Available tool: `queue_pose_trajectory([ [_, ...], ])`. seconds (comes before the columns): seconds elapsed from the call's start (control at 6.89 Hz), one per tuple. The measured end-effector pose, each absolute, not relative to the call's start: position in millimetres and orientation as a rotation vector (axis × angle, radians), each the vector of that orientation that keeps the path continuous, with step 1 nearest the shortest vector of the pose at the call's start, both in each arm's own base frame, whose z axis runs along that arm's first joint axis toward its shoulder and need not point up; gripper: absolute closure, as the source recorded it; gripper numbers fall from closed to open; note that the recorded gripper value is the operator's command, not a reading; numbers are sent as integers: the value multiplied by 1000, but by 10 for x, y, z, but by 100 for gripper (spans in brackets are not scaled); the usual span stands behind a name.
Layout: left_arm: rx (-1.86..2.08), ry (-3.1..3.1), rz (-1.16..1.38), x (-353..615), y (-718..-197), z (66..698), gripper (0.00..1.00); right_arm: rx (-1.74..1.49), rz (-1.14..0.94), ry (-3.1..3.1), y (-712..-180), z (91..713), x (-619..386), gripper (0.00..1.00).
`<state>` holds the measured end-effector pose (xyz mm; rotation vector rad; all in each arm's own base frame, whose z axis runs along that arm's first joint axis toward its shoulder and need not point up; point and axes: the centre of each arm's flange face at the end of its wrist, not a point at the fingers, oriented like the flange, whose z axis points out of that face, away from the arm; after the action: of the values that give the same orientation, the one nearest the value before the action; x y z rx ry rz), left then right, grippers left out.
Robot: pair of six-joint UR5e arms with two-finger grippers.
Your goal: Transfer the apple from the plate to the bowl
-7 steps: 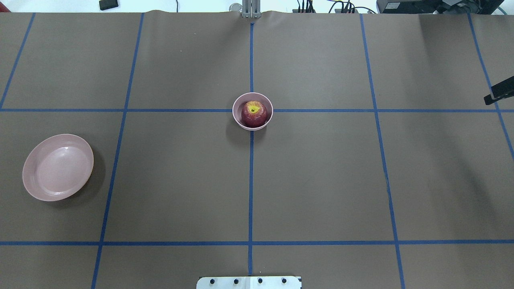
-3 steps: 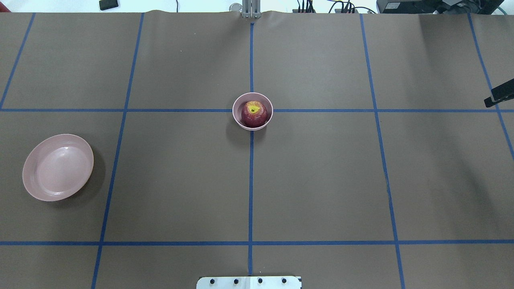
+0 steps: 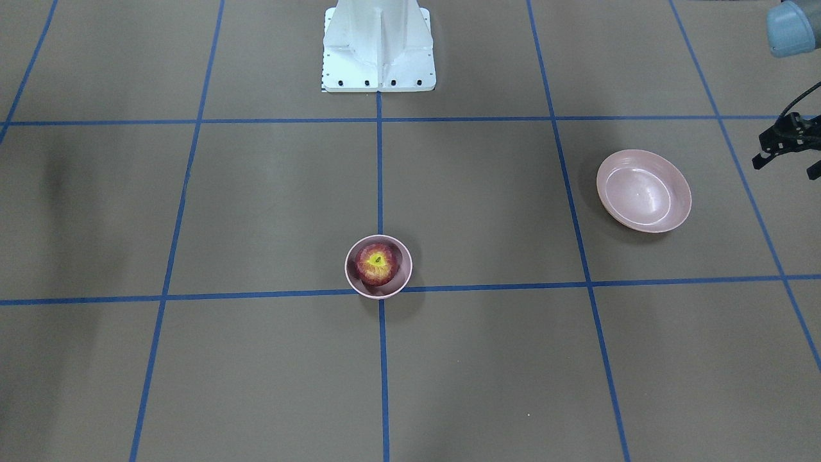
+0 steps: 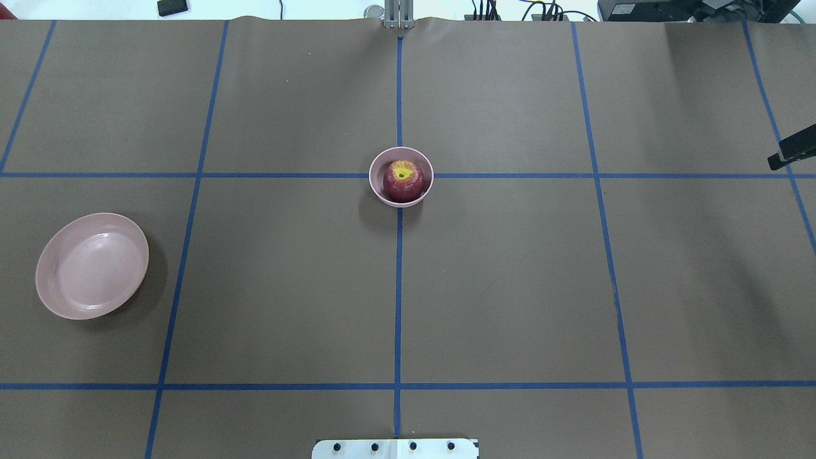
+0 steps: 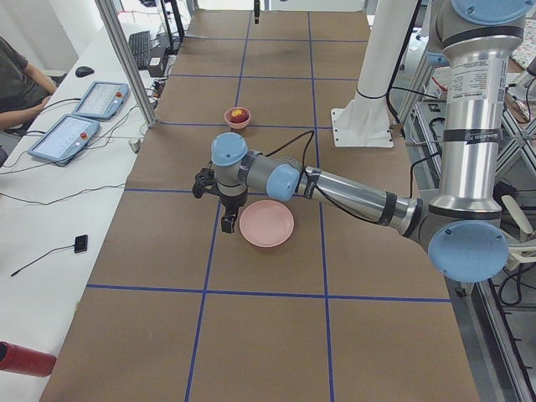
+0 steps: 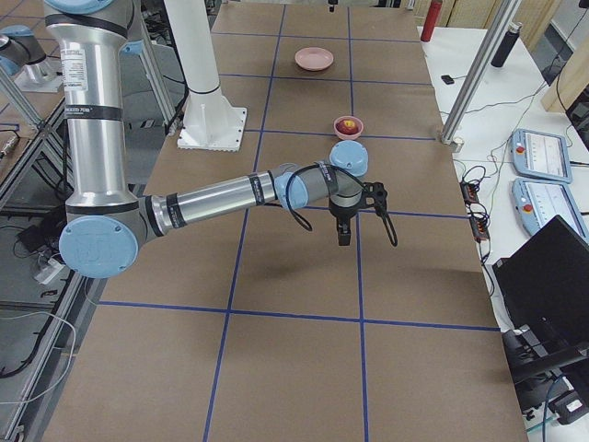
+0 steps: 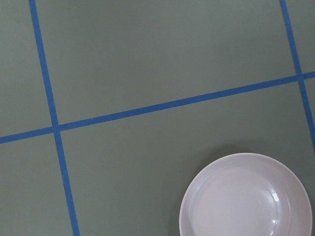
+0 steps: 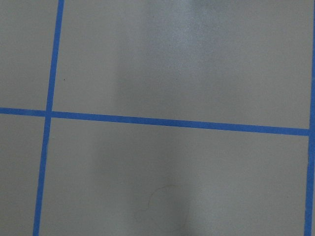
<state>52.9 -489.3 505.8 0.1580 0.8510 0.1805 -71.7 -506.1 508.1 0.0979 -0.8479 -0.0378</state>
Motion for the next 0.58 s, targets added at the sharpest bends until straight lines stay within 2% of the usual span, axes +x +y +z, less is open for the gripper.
queue_pose_trajectory([
  [0.58, 161, 865, 183, 519, -4852, 5005, 2, 105, -49, -850, -5168, 5022, -792, 0],
])
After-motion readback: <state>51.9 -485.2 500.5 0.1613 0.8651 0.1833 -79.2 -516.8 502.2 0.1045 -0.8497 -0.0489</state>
